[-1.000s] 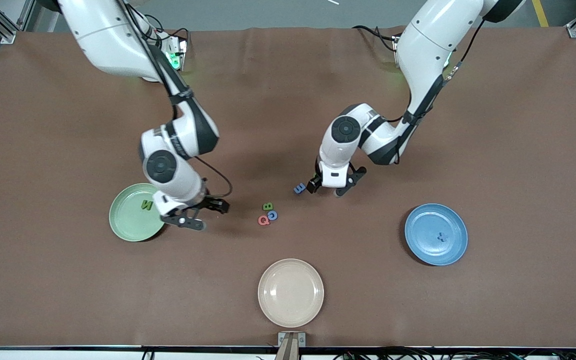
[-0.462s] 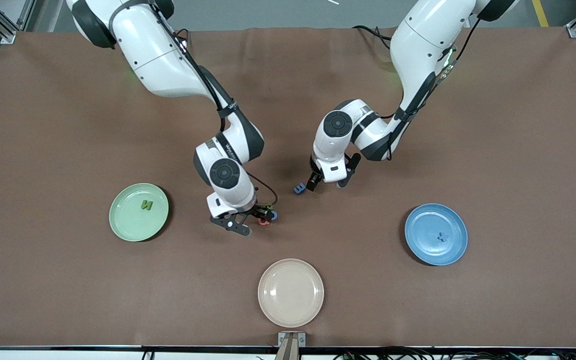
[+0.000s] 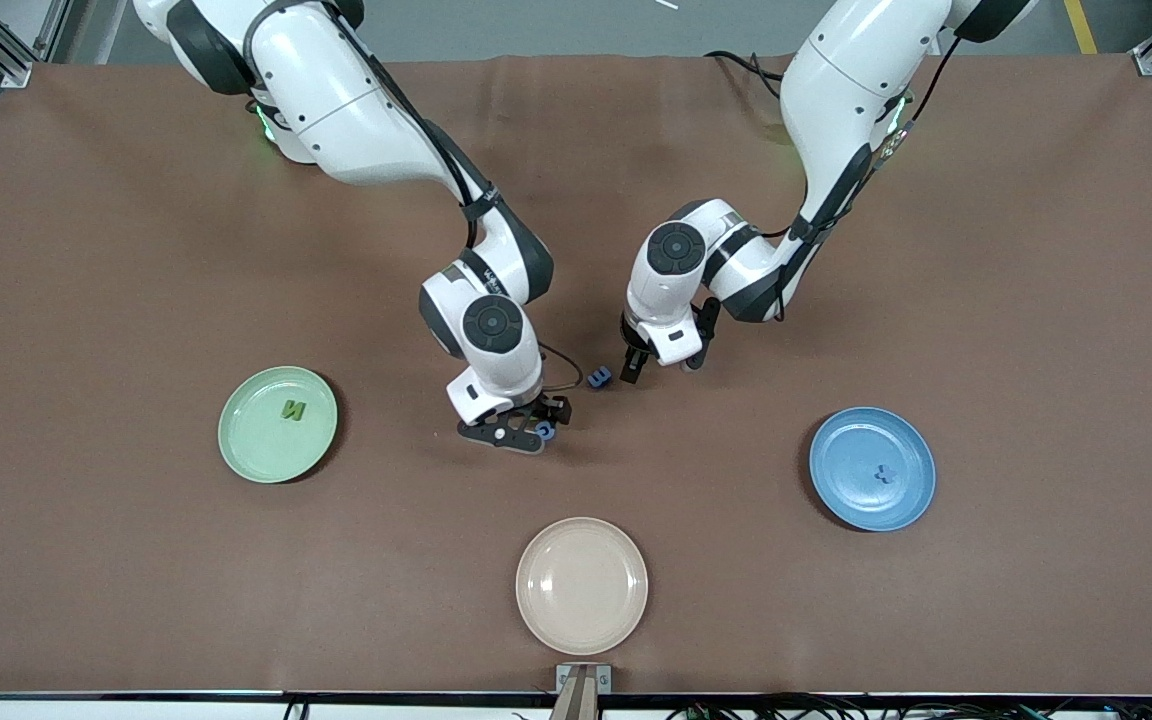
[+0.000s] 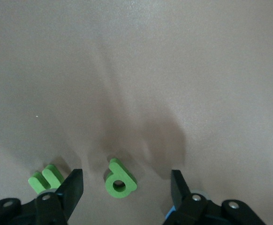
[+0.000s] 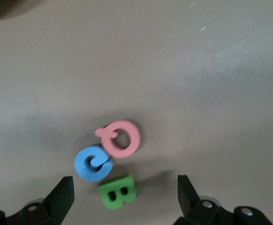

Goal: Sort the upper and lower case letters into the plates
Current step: 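Drop the d in the blue plate while the right gripper drops B in green plate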

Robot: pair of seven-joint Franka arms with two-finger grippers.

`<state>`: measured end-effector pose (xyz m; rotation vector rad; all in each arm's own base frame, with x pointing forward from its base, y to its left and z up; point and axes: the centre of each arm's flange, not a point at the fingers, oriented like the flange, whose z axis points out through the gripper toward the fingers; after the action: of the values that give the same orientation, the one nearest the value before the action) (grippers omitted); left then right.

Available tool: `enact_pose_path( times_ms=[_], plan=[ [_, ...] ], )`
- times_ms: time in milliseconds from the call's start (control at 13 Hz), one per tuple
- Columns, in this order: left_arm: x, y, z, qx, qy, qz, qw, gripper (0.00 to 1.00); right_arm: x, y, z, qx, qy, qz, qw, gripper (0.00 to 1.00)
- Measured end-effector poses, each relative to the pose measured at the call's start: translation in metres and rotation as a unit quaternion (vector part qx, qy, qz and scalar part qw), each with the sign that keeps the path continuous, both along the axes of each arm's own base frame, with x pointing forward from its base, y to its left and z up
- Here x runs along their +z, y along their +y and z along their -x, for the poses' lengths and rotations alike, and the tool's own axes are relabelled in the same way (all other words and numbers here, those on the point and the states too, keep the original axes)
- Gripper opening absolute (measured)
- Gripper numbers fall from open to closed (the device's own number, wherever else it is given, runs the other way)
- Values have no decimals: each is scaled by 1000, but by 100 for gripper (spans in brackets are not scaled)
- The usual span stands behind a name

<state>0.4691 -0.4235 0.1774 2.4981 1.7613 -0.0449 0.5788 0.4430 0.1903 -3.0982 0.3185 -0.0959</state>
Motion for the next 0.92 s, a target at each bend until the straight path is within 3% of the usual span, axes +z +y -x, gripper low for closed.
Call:
enact_pose_path(
  times_ms=[154, 231, 308, 538, 615, 846, 923],
  plan=[
    [1, 2, -3, -2, -6, -2, 1000, 59, 0, 11, 8, 21, -1, 2, 1000, 94],
    [1, 3, -5, -7, -10, -7, 1000, 59, 0, 14, 11, 30, -1, 2, 1000, 85],
    [0, 4, -5, -15, -15, -11, 1000, 52, -1, 16, 12, 39, -2, 3, 999, 78],
    [-1, 4, -4, -40, -29, -23, 998, 14, -4, 12, 11, 74, -4, 10, 997, 73],
    [1, 5, -8, -47, -35, -28, 998, 10, -5, 10, 10, 83, -5, 12, 996, 68],
    [20, 19, -42, -67, -40, -54, 995, 10, -6, 9, 10, 96, -5, 15, 995, 61],
    [32, 30, -61, -76, -41, -65, 994, 10, -7, 9, 10, 99, -5, 16, 995, 52]
  ],
)
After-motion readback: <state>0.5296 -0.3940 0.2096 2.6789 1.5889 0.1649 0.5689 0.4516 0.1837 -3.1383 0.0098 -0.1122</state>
